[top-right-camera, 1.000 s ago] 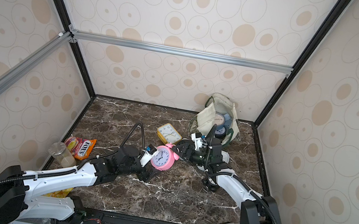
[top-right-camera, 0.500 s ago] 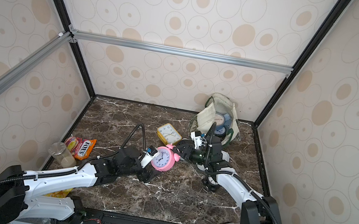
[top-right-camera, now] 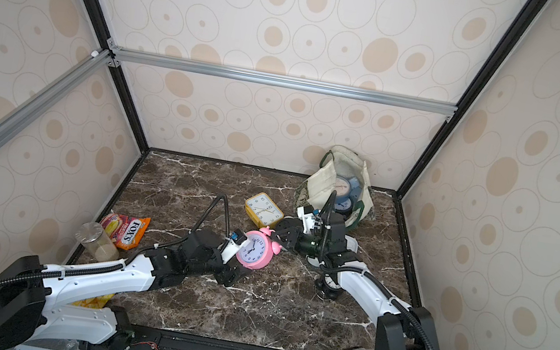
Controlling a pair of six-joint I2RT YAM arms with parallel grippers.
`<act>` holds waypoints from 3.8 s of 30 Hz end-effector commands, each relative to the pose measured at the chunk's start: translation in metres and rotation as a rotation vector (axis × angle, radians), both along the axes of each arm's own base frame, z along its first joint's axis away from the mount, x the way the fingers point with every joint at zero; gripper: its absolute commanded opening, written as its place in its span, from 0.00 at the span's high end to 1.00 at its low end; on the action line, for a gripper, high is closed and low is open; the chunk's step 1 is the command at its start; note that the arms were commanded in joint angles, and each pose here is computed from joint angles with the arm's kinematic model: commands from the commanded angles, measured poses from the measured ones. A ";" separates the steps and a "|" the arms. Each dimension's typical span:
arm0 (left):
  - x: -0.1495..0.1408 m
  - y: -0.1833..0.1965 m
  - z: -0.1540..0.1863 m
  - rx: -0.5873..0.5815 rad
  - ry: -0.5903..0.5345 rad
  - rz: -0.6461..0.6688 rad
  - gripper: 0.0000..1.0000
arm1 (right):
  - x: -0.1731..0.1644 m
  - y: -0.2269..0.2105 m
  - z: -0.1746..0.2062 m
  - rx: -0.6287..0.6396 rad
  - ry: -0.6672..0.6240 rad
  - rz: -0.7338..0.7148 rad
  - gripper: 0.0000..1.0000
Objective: Put the alarm clock into the canvas bag
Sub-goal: Place the alarm at the canvas bag.
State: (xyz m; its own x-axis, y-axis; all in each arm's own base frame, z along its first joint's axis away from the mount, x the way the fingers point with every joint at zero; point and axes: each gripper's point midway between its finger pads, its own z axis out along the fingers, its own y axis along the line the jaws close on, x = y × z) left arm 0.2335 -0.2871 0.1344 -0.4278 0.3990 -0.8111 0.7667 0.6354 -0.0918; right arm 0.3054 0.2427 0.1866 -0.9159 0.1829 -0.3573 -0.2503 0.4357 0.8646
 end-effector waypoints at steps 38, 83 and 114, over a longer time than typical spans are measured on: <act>-0.009 -0.001 0.073 -0.286 -0.072 0.034 0.02 | 0.091 -0.211 0.152 0.100 -0.418 -0.806 1.00; -0.002 0.019 0.056 -0.354 0.007 0.211 0.02 | 0.186 -0.245 0.058 -0.595 -0.445 -1.166 0.70; 0.012 0.012 0.033 -0.291 0.047 0.252 0.02 | 0.224 -0.243 0.054 -0.825 -0.428 -0.941 0.00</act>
State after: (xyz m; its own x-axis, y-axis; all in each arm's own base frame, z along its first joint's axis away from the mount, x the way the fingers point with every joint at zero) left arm 0.2394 -0.2683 0.1540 -0.5328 0.0556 -0.8444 0.5836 0.7468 -0.3190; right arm 0.5405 0.0097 0.2104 -0.4117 0.3236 -0.8520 0.2455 0.9397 0.2382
